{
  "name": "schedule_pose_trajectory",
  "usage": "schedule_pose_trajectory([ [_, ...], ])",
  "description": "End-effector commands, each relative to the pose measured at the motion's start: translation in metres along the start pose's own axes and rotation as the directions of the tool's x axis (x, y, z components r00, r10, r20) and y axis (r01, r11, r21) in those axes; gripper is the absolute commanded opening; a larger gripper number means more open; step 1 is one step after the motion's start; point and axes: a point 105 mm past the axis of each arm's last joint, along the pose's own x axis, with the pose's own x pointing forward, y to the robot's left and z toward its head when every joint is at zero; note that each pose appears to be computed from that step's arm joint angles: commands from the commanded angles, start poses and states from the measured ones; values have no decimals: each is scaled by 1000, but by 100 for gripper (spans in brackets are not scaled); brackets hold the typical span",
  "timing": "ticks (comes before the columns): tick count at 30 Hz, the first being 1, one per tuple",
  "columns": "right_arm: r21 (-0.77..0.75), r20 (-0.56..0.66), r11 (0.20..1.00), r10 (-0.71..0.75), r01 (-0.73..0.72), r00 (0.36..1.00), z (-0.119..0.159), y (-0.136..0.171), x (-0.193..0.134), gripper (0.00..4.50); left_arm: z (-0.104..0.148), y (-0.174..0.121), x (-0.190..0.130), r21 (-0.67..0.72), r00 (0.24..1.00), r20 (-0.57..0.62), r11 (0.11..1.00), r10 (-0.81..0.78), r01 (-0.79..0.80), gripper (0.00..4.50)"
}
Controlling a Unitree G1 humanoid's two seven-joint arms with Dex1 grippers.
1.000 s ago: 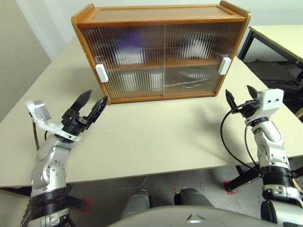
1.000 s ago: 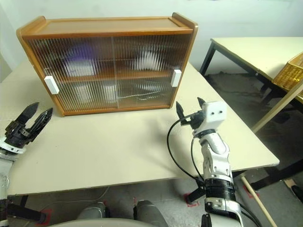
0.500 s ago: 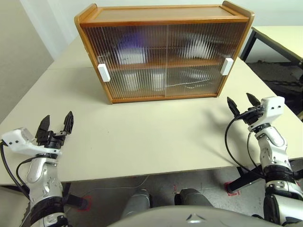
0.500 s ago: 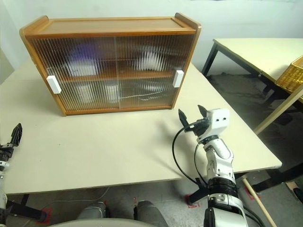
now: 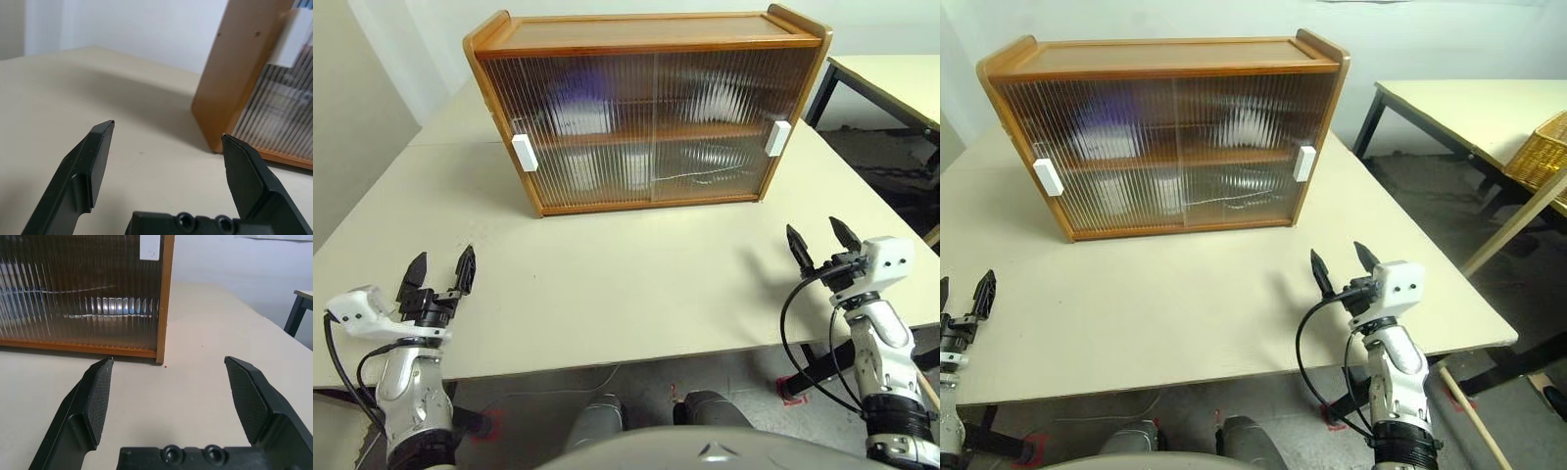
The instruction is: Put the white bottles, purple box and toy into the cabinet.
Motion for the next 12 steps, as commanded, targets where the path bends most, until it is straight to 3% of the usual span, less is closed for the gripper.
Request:
schedule_pose_trajectory([
  [1,2,-1,1000,1,-1,1000,1,3,3,448,-1,-5,0,3,1000,-1,1000,-20,20,450],
  [12,11,3,1000,-18,18,1000,-3,4,3,448,0,0,-2,12,1000,-6,1000,-15,15,450],
])
